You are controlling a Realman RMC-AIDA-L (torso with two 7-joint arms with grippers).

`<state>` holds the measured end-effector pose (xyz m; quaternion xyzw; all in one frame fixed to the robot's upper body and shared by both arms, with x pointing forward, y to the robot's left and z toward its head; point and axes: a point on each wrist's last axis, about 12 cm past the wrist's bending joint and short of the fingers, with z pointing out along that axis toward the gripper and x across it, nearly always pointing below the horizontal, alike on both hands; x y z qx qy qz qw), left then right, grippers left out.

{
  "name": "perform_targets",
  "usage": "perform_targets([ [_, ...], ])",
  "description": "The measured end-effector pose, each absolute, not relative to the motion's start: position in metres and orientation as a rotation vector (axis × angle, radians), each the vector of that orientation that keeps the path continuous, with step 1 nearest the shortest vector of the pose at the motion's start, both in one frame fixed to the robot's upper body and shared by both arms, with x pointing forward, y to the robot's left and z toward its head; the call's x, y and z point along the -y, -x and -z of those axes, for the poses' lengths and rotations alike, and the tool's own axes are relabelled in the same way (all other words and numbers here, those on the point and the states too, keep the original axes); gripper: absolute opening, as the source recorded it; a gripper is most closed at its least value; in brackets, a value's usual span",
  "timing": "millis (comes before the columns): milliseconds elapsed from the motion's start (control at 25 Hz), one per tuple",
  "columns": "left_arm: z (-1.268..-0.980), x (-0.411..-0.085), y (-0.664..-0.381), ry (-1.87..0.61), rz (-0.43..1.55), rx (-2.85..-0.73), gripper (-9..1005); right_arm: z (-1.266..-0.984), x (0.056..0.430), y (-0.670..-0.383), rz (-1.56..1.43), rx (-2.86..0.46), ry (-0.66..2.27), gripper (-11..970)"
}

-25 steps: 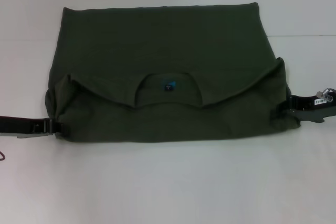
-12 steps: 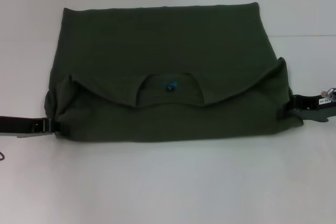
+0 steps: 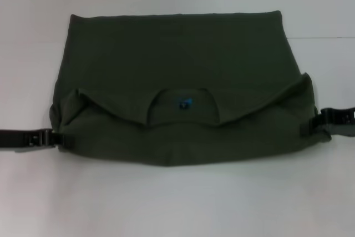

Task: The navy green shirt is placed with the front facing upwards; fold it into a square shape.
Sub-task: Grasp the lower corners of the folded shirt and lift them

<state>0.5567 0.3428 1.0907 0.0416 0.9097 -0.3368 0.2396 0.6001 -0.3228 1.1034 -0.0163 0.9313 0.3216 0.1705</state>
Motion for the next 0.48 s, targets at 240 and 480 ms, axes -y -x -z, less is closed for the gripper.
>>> perform_targets([
  [240,-1.086,-0.348,-0.532,-0.126,1.025,-2.543,67,-1.100,0.322,-0.582,-1.008,-2.710,0.155,49],
  [480,-1.095,-0.359,-0.506,-0.164,1.144,-2.583,67,-1.100,0.330,-0.559,-1.083,-2.811,0.280,49],
])
